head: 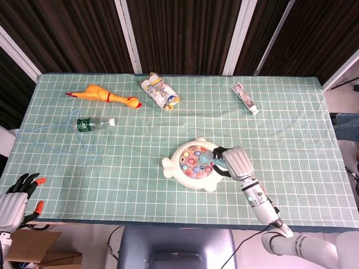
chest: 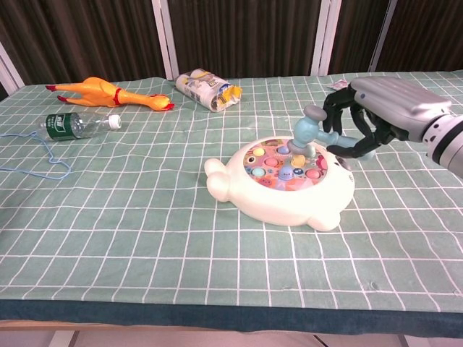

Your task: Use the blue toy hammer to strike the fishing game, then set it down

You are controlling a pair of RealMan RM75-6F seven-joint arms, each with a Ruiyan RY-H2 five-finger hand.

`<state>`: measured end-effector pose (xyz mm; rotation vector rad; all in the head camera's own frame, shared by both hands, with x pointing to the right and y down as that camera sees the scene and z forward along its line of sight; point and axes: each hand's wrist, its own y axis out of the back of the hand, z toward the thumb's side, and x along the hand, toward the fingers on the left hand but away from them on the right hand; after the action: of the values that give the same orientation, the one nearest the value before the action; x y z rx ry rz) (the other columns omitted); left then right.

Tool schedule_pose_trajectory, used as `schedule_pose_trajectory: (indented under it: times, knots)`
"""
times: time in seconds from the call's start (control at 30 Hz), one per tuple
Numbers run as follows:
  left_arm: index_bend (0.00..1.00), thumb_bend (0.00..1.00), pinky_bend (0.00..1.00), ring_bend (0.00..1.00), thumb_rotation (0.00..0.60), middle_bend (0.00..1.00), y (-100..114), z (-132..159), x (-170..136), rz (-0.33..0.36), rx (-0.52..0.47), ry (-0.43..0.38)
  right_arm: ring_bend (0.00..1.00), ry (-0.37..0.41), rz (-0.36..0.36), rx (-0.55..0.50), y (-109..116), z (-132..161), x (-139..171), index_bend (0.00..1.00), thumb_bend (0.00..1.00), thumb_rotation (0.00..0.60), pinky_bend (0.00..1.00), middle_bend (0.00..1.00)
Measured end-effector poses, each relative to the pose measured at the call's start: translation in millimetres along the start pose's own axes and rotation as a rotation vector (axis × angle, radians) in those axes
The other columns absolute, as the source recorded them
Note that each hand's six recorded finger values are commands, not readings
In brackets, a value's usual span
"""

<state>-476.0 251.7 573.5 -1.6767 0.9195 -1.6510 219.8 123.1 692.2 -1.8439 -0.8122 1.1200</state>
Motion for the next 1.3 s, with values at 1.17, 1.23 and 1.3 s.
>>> schedule_pose_trajectory:
  times: [1.17,1.23,1.3]
  knots:
    - [0.23,0.44,0.25,0.06,0.6,0.11,-0.2,-1.2,0.7,-0.006,-0.009,0.005,0.79,0.035,0.03,0.049,-6.2,19.9,2.3,0.85,1.0,0.6,0.95,0.68]
    - [0.23,0.44,0.25,0.06,0.6,0.11,-0.2,-1.2,0.8,-0.006,-0.009,0.005,0.79,0.043,0.037,0.065,-6.5,22.3,3.9,0.85,1.0,0.6,0.95,0.68]
    - [0.23,0.44,0.25,0.06,0.6,0.11,-0.1,-1.2,0.8,-0.006,-0.01,0.005,0.79,0.048,0.042,0.076,-6.6,23.9,5.3,0.85,1.0,0.6,0.95,0.68]
